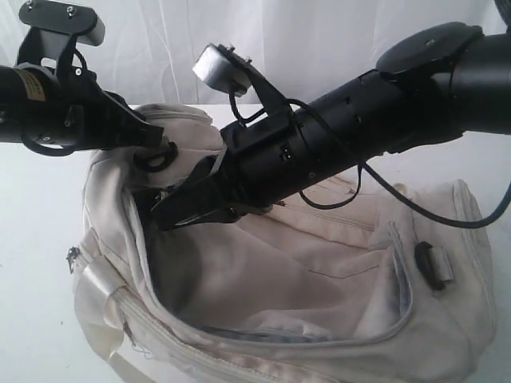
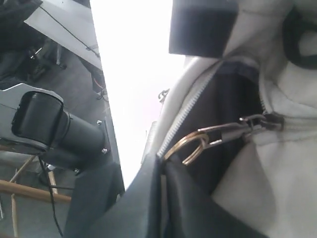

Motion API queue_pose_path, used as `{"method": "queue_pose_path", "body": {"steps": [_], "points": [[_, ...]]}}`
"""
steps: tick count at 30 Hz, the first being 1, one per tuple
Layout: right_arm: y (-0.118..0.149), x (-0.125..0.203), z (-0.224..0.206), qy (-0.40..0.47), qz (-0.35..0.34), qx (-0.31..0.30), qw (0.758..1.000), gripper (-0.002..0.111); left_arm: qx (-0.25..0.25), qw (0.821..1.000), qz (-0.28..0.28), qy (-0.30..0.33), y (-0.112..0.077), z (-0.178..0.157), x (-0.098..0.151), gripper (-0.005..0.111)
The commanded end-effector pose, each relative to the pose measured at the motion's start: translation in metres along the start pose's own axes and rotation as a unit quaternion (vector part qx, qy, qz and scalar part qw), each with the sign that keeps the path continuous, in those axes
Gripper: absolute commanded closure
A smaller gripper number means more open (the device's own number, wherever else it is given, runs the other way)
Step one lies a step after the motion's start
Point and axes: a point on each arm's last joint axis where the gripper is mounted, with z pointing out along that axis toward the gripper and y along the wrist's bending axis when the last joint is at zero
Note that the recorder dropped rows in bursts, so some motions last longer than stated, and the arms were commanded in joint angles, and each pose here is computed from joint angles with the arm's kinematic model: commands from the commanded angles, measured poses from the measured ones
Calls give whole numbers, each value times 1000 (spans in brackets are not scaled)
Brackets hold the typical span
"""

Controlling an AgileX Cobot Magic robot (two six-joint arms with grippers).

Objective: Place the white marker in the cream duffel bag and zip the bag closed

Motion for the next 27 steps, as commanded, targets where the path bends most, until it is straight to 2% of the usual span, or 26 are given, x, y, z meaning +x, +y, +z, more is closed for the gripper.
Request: {"method": "queue_pose_path", "body": {"steps": [1, 2, 6, 11, 12, 16, 21, 27], "points": [[22, -8, -15, -25, -33, -8, 999, 108, 1, 999, -1, -33, 0, -5, -8, 106], [22, -11, -17, -36, -35, 9, 999, 108, 1, 1000, -1, -31, 0, -5, -8, 106], [22, -8, -17, -23, -42, 12, 999, 108, 1, 1000, -1, -29, 0, -5, -8, 104], [21, -7, -17, -13, -46, 17, 999, 108, 3, 999, -11, -51, 0, -11, -12, 69], [20, -7, -17, -13, -47, 17, 999, 108, 3, 998, -18, -54, 0, -14, -14, 66], [20, -6, -17, -9, -49, 19, 999, 108, 6, 997, -35, -73, 0, -23, -18, 64], [20, -6, -17, -8, -51, 20, 998, 108, 13, 997, -43, -67, -4, -24, -17, 63], [20, -6, -17, -8, -51, 20, 998, 108, 27, 997, -47, -54, -14, -15, -13, 46]]}}
